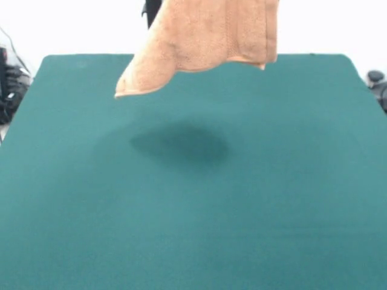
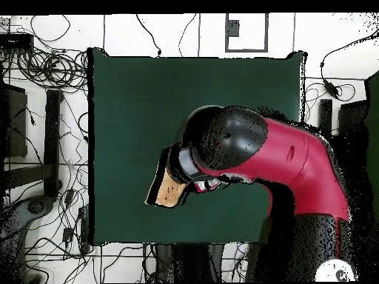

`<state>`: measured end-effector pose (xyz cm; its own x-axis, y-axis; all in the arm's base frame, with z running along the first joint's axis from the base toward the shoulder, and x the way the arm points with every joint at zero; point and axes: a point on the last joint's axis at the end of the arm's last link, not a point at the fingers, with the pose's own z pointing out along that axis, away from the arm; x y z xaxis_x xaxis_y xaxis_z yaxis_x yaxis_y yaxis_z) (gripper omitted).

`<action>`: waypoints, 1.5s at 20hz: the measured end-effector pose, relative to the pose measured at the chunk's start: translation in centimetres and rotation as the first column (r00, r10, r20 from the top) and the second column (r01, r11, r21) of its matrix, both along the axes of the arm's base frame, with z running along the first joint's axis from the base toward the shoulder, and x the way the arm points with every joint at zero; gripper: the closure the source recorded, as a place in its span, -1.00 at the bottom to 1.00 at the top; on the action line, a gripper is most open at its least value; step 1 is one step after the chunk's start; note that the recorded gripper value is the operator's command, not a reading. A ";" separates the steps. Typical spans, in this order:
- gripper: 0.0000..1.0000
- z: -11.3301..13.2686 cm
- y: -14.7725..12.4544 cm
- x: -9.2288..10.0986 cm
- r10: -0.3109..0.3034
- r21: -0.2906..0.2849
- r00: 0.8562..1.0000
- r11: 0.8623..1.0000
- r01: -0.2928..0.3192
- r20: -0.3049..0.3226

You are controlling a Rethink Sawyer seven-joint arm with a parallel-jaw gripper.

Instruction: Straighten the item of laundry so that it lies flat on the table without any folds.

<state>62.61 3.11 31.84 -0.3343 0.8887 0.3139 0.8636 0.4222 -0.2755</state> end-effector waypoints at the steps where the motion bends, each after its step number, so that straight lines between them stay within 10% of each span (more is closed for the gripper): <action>1: 1.00 0.3 0.2 0.1 -0.005 0.007 1.000 1.000 0.005 0.004; 19: 1.00 -3.2 10.8 0.8 -0.154 0.161 0.966 0.979 0.122 0.206; 30: 1.00 -7.8 12.9 -1.7 -0.327 0.257 0.944 0.917 0.305 0.047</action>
